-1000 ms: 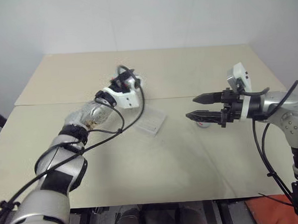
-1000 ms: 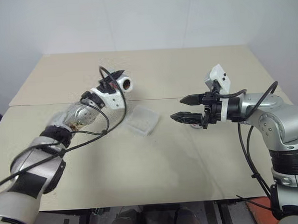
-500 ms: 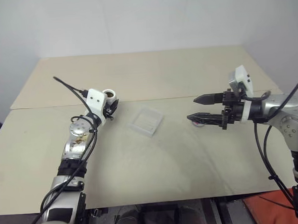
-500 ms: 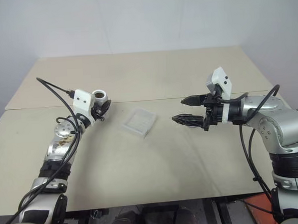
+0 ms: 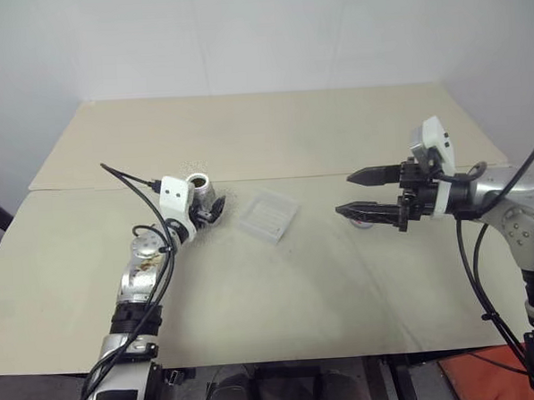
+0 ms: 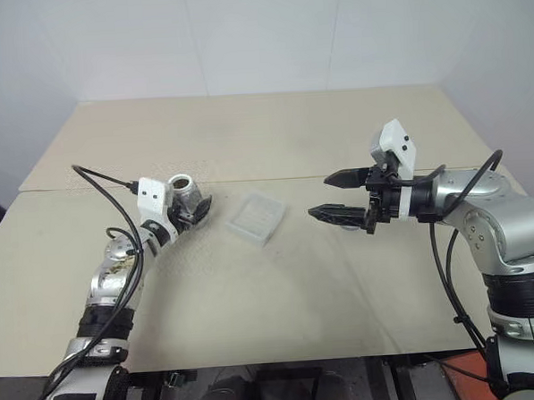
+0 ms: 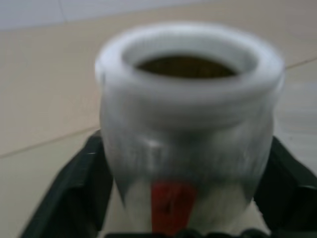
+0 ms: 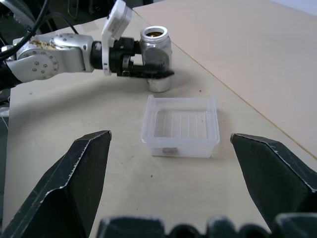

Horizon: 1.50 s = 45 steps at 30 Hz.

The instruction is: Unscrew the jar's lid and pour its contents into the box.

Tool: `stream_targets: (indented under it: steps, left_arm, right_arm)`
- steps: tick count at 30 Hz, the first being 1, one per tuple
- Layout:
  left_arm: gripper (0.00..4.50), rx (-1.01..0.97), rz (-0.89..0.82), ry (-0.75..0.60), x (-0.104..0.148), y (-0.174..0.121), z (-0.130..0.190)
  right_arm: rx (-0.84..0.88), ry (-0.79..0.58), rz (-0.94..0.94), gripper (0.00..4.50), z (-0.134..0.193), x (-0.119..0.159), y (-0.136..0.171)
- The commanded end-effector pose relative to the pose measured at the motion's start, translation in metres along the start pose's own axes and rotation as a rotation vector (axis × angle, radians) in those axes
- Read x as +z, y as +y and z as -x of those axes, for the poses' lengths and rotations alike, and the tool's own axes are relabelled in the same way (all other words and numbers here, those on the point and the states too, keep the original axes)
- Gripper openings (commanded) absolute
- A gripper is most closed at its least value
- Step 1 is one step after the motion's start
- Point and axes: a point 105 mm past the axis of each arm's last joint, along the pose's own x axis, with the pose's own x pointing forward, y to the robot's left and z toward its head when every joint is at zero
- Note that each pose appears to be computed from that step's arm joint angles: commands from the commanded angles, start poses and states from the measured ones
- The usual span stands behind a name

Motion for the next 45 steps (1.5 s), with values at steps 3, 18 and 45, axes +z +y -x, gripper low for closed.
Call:
stream_targets:
  steps: [3, 18, 45]
  left_arm:
    - [4.45, 0.026, -0.063, -0.041, 0.014, 0.014, 0.023]
    - [4.45, -0.414, -0.142, -0.003, 0.057, -0.008, 0.132]
    - [4.45, -0.723, -0.308, -0.128, 0.106, -0.018, 0.141]
  right_arm:
    - [-0.010, -0.045, 0.056, 4.50, 0.008, 0.015, 0.002]
    - [-0.031, -0.028, 0.035, 4.50, 0.014, 0.003, 0.002]
    - [-0.081, -0.038, 0.164, 4.50, 0.052, 0.008, 0.015]
